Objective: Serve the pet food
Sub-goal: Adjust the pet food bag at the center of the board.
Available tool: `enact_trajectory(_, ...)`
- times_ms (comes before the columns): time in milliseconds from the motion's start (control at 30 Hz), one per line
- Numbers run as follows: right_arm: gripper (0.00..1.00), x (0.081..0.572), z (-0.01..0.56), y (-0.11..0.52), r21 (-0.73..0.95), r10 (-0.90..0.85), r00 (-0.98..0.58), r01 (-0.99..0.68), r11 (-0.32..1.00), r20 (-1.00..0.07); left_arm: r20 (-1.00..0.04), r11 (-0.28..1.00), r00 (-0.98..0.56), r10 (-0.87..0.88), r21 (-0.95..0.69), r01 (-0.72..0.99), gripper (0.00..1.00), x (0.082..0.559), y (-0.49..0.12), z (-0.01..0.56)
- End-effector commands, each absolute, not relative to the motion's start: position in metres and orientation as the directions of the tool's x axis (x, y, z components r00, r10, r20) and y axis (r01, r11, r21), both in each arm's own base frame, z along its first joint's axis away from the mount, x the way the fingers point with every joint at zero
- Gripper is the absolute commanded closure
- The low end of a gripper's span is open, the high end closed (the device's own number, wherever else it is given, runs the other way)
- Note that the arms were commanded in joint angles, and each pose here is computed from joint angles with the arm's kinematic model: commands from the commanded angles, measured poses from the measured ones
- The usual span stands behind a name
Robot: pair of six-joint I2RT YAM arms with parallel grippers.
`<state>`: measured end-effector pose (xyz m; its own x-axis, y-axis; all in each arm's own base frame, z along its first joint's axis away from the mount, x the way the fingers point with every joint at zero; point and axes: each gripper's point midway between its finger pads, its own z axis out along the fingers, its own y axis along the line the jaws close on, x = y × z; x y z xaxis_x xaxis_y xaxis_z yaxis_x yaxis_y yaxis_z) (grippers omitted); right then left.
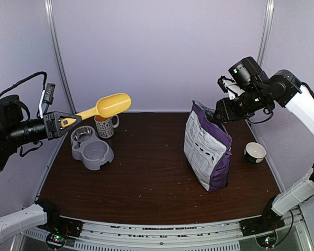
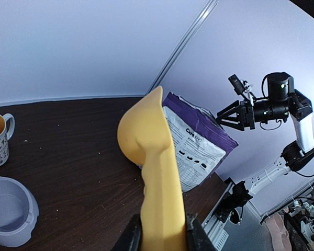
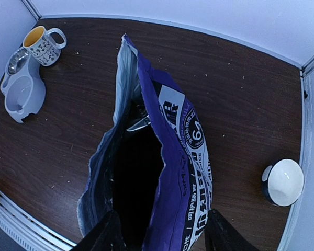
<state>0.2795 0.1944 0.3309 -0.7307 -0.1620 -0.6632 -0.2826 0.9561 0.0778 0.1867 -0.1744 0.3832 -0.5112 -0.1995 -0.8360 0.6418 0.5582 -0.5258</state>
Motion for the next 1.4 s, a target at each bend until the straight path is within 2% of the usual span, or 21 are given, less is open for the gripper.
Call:
enact_trajectory(0, 0.47, 0.288, 0.332, 0.18, -0.112, -0.269, -0.699, -0.263, 0.958, -0.663, -0.847, 0.564, -0.484, -0.218, -0.514, 0.646, 0.78, 0.189, -0.172, 0.388)
enact_trajectory(333, 0.55, 0.32, 0.295, 0.192, -0.355, -0.425, -0.752, -0.268, 0.895, -0.503, -0.845, 0.566, -0.49, -0.215, -0.516, 0.642, 0.78, 0.192, -0.173, 0.387)
enact_trajectory(400, 0.7, 0.323, 0.289, 0.193, -0.387, -0.437, -0.765, -0.265, 0.883, -0.474, -0.846, 0.568, -0.488, -0.216, -0.515, 0.641, 0.78, 0.193, -0.173, 0.388)
enact_trajectory(467, 0.82, 0.326, 0.287, 0.189, -0.419, -0.449, -0.763, -0.257, 0.871, -0.464, -0.846, 0.569, -0.487, -0.216, -0.514, 0.641, 0.78, 0.193, -0.173, 0.388)
enact_trajectory(533, 1.0, 0.328, 0.288, 0.18, -0.455, -0.459, -0.761, -0.242, 0.857, -0.46, -0.848, 0.573, -0.483, -0.217, -0.511, 0.641, 0.78, 0.194, -0.172, 0.388)
enact_trajectory(633, 1.0, 0.334, 0.29, 0.16, -0.493, -0.447, -0.765, -0.197, 0.847, -0.463, -0.849, 0.573, -0.484, -0.214, -0.51, 0.641, 0.78, 0.195, -0.173, 0.387)
enact_trajectory(767, 1.0, 0.346, 0.336, 0.13, -0.565, -0.421, -0.694, -0.024, 0.825, -0.584, -0.85, 0.575, -0.483, -0.213, -0.508, 0.641, 0.78, 0.195, -0.173, 0.387)
enact_trajectory(933, 1.0, 0.36, 0.395, 0.105, -0.545, -0.359, -0.608, 0.148, 0.825, -0.708, -0.852, 0.579, -0.48, -0.21, -0.504, 0.641, 0.78, 0.197, -0.173, 0.388)
enact_trajectory(1033, 1.0, 0.367, 0.392, 0.122, -0.471, -0.327, -0.601, 0.095, 0.877, -0.73, -0.853, 0.579, -0.476, -0.213, -0.503, 0.642, 0.78, 0.196, -0.172, 0.391)
enact_trajectory(1167, 1.0, 0.365, 0.34, 0.156, -0.341, -0.287, -0.658, -0.05, 0.939, -0.696, -0.855, 0.585, -0.47, -0.22, -0.502, 0.638, 0.78, 0.195, -0.17, 0.391)
enact_trajectory(1367, 1.0, 0.346, 0.312, 0.168, -0.213, -0.235, -0.685, -0.118, 0.97, -0.689, -0.854, 0.6, -0.473, -0.216, -0.498, 0.626, 0.78, 0.19, -0.166, 0.39)
